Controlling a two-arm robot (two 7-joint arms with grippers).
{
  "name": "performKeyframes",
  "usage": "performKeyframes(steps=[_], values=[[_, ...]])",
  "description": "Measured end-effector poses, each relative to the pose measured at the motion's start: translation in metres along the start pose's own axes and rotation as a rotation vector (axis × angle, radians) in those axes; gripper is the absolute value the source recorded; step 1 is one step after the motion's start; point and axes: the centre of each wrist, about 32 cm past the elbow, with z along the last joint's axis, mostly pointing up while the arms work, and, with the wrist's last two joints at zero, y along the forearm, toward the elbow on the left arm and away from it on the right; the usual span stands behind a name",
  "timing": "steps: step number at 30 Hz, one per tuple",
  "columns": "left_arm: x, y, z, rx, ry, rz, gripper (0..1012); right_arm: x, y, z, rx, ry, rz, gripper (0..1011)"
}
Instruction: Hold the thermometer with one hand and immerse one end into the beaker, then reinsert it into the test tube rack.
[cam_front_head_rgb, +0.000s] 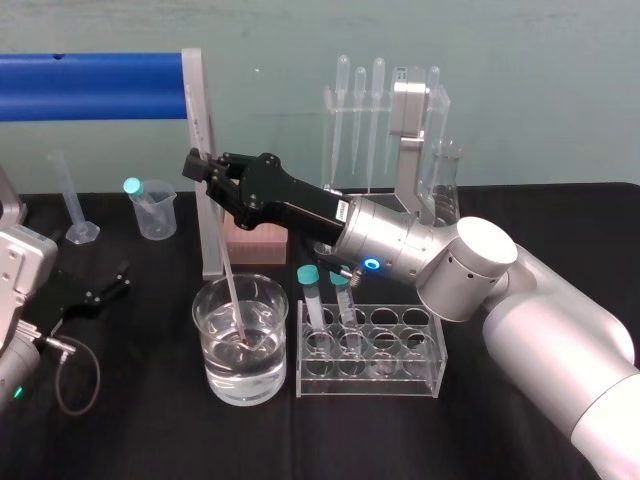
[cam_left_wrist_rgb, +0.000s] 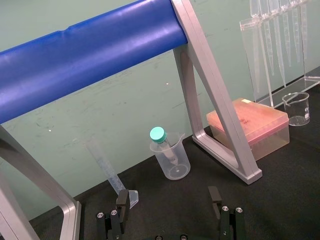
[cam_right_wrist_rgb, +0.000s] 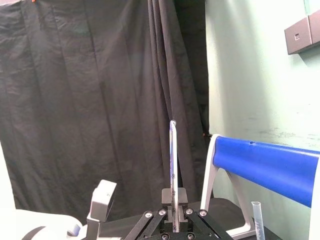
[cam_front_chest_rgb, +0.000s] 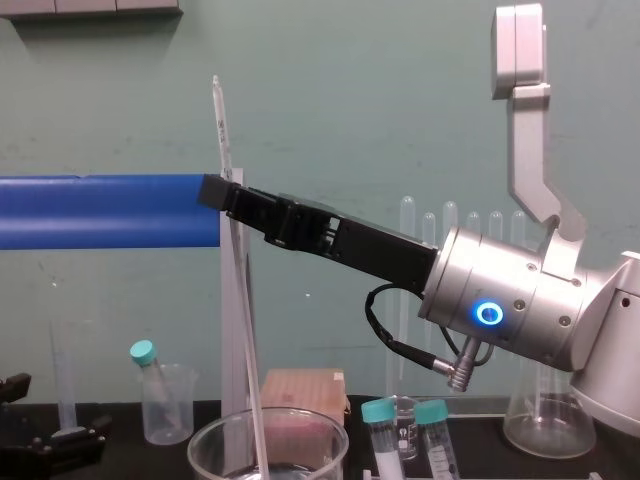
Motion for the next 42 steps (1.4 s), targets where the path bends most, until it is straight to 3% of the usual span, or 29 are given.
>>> performKeyframes(steps=[42], values=[[0.0000,0.0000,0.0000,0.000,0.000,0.000,1008,0.0000,0.0000,0.0000,0.000,0.000,0.000,56]])
